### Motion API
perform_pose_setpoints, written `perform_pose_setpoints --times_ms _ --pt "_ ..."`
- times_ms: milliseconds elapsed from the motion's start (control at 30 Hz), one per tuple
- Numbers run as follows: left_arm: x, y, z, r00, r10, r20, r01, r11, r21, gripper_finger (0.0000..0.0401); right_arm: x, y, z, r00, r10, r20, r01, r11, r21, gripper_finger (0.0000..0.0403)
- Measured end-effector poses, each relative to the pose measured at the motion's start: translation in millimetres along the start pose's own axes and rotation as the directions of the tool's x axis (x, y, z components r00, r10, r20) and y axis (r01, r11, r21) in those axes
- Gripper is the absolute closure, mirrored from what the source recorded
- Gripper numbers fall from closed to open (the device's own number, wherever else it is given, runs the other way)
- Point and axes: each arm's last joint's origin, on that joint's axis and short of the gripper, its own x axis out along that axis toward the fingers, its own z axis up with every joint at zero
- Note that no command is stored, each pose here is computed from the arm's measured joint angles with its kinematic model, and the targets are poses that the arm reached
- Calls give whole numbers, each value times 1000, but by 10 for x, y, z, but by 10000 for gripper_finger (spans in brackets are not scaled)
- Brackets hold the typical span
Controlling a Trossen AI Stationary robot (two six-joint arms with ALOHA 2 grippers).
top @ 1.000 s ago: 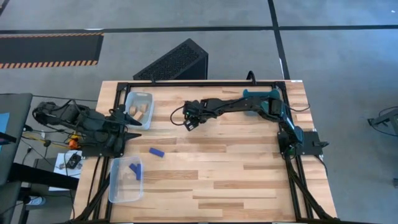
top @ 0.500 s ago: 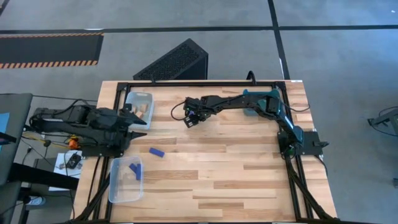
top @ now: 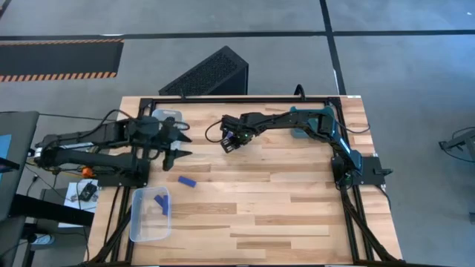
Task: Sort & place blocks by color
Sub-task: Put the blue block into the transparent bin
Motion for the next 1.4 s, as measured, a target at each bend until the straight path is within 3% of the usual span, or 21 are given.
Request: perform_pose_setpoints --times_ms 267,567,933,1200,1400 --pt "176 139 -6 997 11 -74 -14 999 -44 193 -33 85 -228 992 -50 -114 42 996 -73 302" --pt "234 158 -5 995 29 -91 -41 990 -137 193 -180 609 -878 986 -34 -166 -10 965 -262 298" --pt "331 179 167 997 50 60 -28 947 -321 193 -794 1045 -1469 986 -46 159 101 929 -357 296" --pt "706 195 255 995 36 89 16 852 -524 193 -1258 1082 -1632 907 -66 415 218 918 -331 296" --pt "992 48 338 985 -57 166 141 817 -560 193 -1552 1036 -1666 853 -69 518 260 916 -305 296"
